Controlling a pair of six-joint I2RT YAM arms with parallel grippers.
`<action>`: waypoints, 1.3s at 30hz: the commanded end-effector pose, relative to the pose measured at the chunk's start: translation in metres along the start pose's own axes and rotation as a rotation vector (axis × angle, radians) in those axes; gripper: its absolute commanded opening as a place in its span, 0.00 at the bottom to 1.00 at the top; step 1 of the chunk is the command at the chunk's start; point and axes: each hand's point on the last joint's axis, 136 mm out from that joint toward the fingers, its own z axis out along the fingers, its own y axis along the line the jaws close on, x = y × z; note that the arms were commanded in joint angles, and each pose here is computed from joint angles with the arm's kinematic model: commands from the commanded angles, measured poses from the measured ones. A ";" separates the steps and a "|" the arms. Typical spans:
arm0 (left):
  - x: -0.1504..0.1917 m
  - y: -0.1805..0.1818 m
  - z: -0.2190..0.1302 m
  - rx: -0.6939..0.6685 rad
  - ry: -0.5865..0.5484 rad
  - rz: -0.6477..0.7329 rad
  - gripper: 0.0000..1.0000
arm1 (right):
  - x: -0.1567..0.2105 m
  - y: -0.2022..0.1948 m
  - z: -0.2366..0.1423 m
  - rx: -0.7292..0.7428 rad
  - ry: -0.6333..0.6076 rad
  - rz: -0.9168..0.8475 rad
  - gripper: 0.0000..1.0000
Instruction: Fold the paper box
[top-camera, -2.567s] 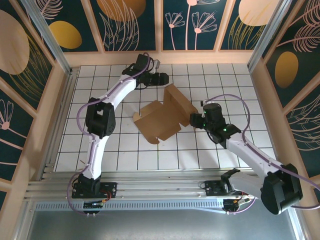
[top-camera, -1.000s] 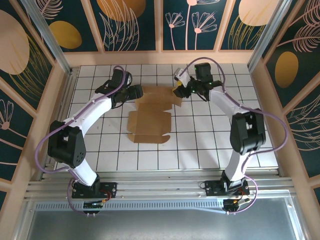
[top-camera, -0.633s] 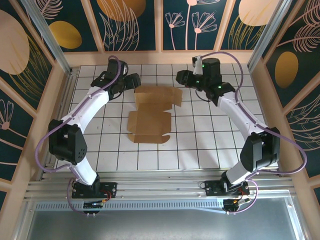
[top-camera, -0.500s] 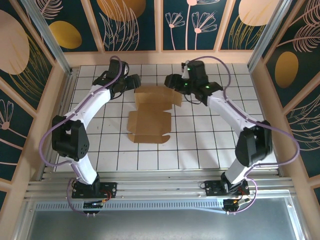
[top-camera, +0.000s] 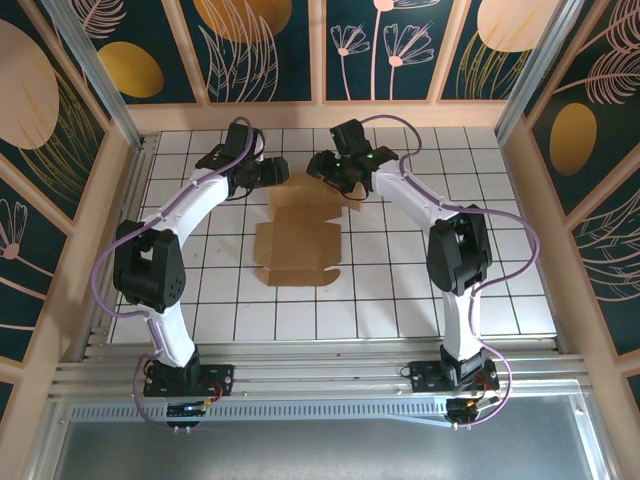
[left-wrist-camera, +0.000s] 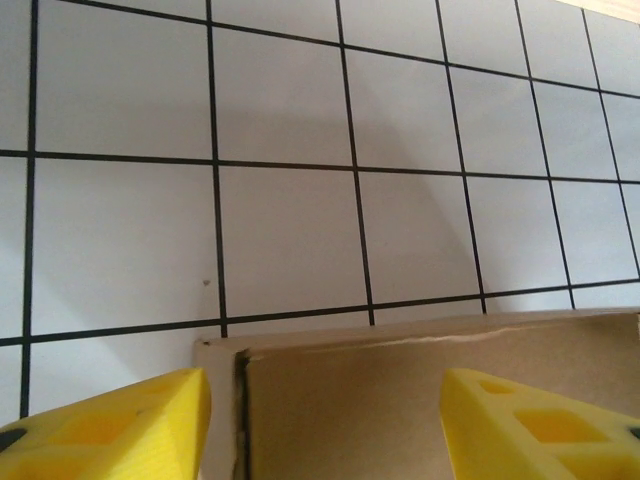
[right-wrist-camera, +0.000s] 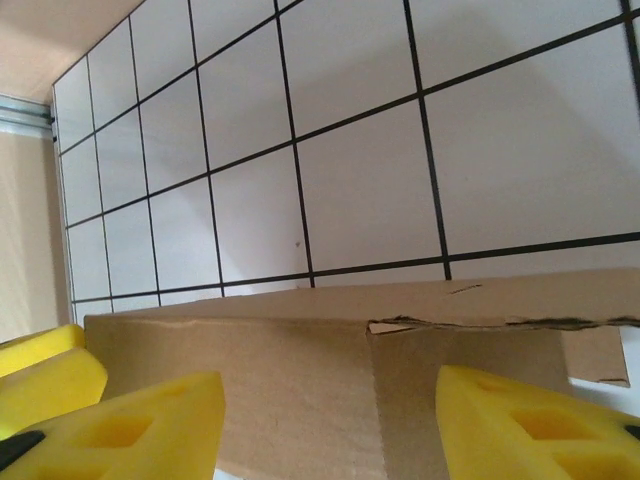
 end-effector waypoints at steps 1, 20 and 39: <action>0.012 -0.005 0.008 0.050 0.040 0.001 0.61 | 0.007 0.006 0.007 -0.006 0.021 0.036 0.61; 0.023 -0.009 0.008 0.102 0.047 -0.034 0.57 | 0.003 -0.004 -0.003 0.007 -0.066 0.048 0.43; 0.021 0.000 0.001 0.053 0.020 -0.022 0.57 | 0.012 -0.047 -0.106 0.002 -0.257 0.082 0.68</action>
